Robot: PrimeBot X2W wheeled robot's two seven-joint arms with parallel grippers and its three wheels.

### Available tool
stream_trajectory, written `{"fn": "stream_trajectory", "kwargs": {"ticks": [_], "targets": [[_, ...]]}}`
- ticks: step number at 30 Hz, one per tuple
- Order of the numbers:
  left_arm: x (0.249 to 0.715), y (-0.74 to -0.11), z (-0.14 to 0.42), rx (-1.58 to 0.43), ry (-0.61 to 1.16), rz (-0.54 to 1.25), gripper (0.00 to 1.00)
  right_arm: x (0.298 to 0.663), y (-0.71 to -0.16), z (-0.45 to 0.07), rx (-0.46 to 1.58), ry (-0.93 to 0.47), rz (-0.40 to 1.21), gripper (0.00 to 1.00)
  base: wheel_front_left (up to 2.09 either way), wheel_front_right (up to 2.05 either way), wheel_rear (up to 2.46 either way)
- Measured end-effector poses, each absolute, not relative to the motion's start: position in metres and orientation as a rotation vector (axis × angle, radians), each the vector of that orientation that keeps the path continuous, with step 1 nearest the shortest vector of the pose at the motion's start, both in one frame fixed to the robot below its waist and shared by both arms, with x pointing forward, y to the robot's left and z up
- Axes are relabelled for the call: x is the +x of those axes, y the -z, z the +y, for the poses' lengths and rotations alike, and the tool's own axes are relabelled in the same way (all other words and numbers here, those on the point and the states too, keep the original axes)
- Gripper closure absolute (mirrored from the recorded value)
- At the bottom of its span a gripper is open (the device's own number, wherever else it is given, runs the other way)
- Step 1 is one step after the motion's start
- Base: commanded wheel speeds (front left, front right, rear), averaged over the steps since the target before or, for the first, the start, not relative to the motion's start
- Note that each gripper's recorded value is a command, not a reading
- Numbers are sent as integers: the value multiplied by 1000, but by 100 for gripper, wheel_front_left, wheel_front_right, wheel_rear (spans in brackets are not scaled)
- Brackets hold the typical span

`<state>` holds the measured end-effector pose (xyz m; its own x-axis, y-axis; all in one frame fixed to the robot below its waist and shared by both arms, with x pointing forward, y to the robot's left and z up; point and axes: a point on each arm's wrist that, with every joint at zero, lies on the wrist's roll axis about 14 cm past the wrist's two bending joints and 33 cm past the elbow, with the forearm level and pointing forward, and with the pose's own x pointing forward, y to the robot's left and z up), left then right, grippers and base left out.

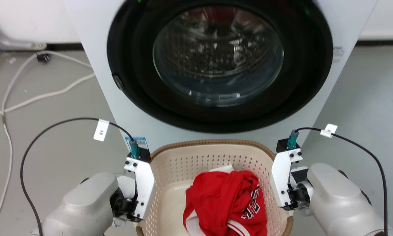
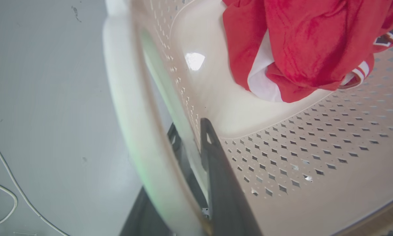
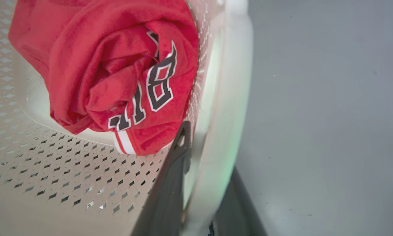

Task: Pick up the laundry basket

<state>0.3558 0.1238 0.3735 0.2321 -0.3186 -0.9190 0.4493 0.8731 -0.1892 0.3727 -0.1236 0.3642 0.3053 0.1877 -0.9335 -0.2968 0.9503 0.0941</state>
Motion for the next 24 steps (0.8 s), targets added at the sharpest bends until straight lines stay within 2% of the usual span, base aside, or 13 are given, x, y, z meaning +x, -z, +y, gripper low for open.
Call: {"fn": "stream_trajectory", "kwargs": {"ticks": [12, 24], "targets": [[336, -385, 129, 104, 497, 1244, 100, 358, -382, -120, -78, -318, 1197, 100, 0, 0, 0], [334, -390, 116, 127, 540, 1239, 100, 348, -381, -127, -63, -294, 1227, 100, 0, 0, 0]]}}
